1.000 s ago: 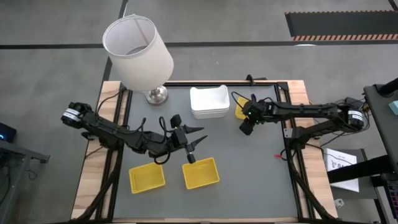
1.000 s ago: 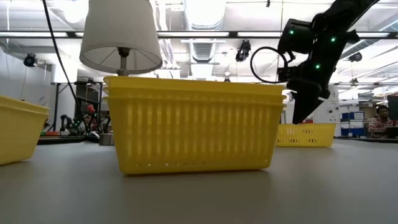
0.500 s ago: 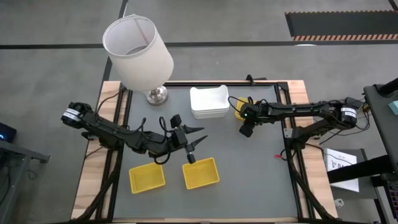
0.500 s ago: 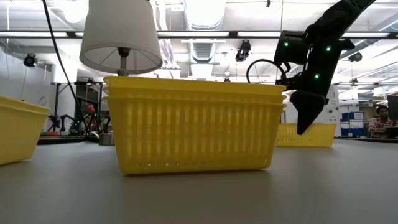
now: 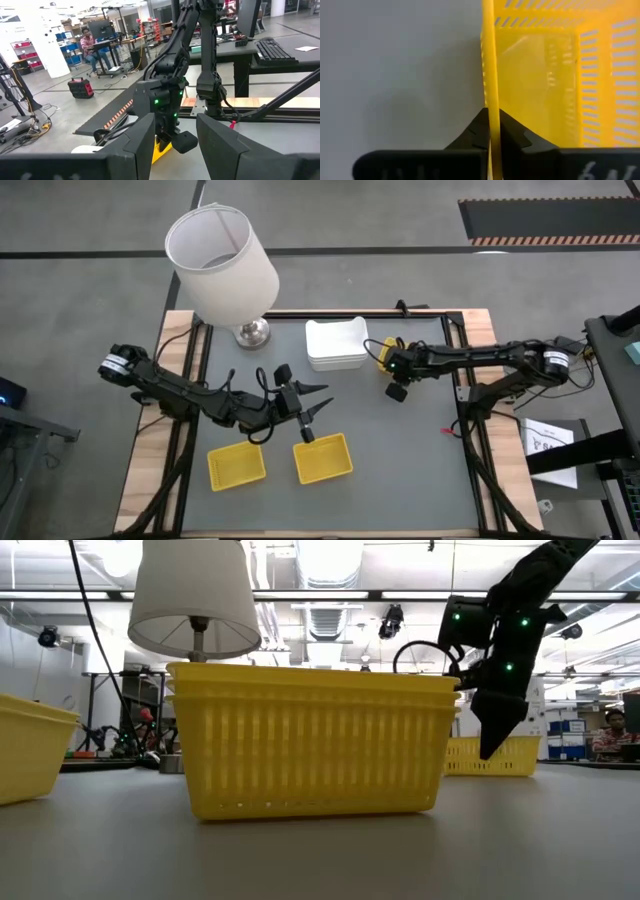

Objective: Stack baskets by color
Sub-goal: Stack the yellow basket on the stacked yellow baskets

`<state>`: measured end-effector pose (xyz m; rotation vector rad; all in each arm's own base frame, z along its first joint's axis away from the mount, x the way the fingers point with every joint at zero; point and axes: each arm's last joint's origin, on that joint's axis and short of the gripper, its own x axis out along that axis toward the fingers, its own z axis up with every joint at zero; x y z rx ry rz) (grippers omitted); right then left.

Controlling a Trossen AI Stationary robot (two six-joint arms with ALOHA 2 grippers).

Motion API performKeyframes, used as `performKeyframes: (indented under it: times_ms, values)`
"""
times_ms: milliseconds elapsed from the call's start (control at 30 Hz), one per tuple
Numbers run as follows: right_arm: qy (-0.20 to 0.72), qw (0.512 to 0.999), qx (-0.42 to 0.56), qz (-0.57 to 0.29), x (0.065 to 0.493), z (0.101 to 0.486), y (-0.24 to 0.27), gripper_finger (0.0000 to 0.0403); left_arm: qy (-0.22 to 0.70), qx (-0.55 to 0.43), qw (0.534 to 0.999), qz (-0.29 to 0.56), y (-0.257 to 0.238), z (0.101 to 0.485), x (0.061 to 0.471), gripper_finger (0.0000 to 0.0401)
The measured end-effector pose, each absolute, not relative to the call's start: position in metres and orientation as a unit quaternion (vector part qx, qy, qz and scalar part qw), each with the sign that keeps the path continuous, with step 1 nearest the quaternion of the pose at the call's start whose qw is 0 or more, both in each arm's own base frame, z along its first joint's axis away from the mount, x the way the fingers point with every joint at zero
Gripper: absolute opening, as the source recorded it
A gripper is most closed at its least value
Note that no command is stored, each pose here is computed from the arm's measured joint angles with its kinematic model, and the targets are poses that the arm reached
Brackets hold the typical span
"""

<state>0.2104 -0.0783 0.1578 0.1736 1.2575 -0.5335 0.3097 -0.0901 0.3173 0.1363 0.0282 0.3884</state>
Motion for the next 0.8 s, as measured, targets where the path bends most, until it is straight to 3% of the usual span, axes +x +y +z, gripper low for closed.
performKeyframes:
  times_ms: [333,567,800]
  values:
    - [0.550,0.811,0.133,-0.145,0.204,0.181,-0.057,0.0009,0.016,0.069,0.980,0.188,-0.090,0.317,0.310,0.0129]
    - [0.477,0.870,0.092,-0.085,0.208,0.207,-0.028,0.0008,0.018,0.072,0.990,0.118,-0.092,0.313,0.314,0.0129]
    - [0.424,0.903,0.054,-0.035,0.223,0.226,-0.005,0.0008,0.035,0.080,0.990,0.115,-0.090,0.298,0.333,0.0129]
